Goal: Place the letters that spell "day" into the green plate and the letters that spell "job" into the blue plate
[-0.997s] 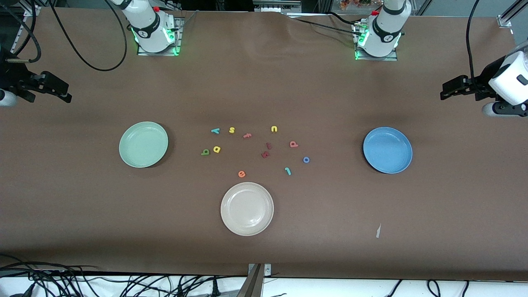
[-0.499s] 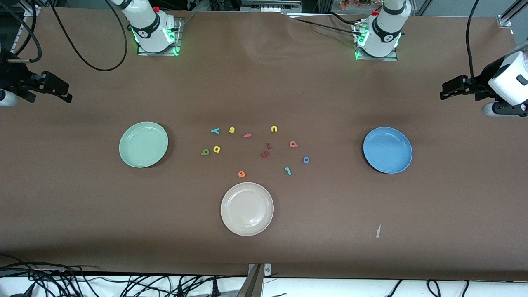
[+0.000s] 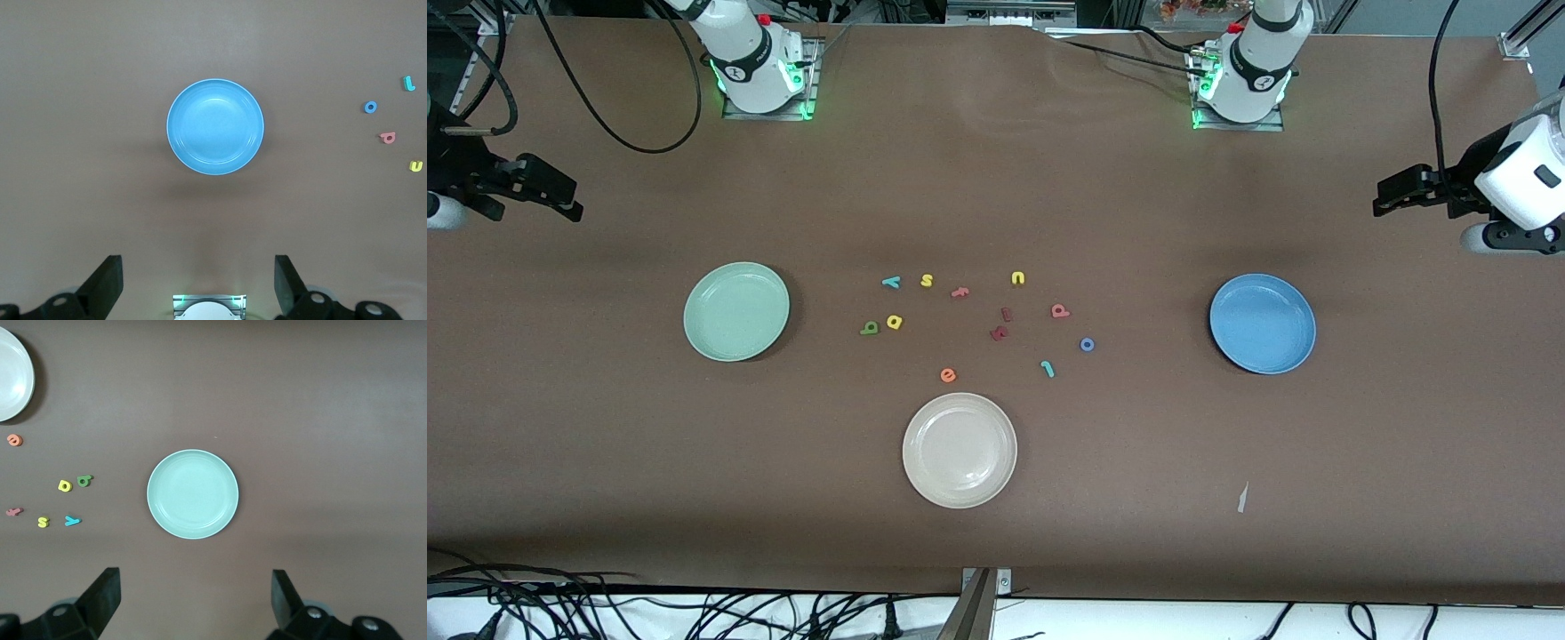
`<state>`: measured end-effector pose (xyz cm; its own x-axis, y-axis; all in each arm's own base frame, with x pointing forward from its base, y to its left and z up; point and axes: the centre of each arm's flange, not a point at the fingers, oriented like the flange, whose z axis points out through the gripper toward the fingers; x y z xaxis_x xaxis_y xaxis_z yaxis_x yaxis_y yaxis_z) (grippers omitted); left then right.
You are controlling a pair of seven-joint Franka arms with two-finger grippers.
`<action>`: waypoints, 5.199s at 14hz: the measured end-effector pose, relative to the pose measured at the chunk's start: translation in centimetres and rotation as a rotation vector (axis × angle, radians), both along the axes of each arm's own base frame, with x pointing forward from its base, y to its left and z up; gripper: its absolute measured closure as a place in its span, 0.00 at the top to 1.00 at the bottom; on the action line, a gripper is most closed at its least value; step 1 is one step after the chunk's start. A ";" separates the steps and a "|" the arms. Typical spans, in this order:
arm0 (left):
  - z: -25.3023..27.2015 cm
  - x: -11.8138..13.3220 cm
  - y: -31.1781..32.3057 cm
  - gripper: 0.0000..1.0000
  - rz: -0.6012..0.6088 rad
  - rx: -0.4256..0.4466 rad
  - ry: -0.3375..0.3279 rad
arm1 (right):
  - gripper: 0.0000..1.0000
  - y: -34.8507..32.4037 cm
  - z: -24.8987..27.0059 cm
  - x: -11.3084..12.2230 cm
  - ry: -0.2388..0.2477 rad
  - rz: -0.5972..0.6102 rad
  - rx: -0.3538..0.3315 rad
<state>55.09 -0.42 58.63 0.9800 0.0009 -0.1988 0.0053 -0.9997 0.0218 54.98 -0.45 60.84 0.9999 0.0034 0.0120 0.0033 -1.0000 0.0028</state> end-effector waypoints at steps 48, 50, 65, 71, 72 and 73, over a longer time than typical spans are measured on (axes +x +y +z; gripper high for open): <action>-0.5 0.0 -0.9 1.00 -0.016 -0.001 0.011 | 1.00 0.7 0.0 0.0 0.004 0.012 -0.001; -0.6 0.0 -0.9 1.00 -0.016 -0.001 0.011 | 1.00 0.7 0.0 0.0 0.004 0.012 -0.001; -12.8 4.0 -18.0 1.00 -0.008 0.012 0.028 | 1.00 5.8 -12.1 5.5 0.100 0.088 0.002; -26.2 4.5 -30.7 1.00 0.118 -0.017 -0.035 | 1.00 19.2 -24.6 6.9 0.129 -0.111 -0.024; -27.7 4.4 -31.9 1.00 0.141 -0.022 -0.042 | 1.00 21.0 -26.1 6.6 0.132 -0.163 -0.030; -29.1 4.4 -32.5 1.00 0.155 -0.026 -0.045 | 1.00 23.1 -27.4 6.2 0.129 -0.207 -0.035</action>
<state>59.49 -32.94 29.55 0.9766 0.1481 -0.1562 0.1578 -0.9861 0.0518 61.14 22.60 33.48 0.9725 -0.2038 -0.1128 -0.1993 -0.9787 0.0499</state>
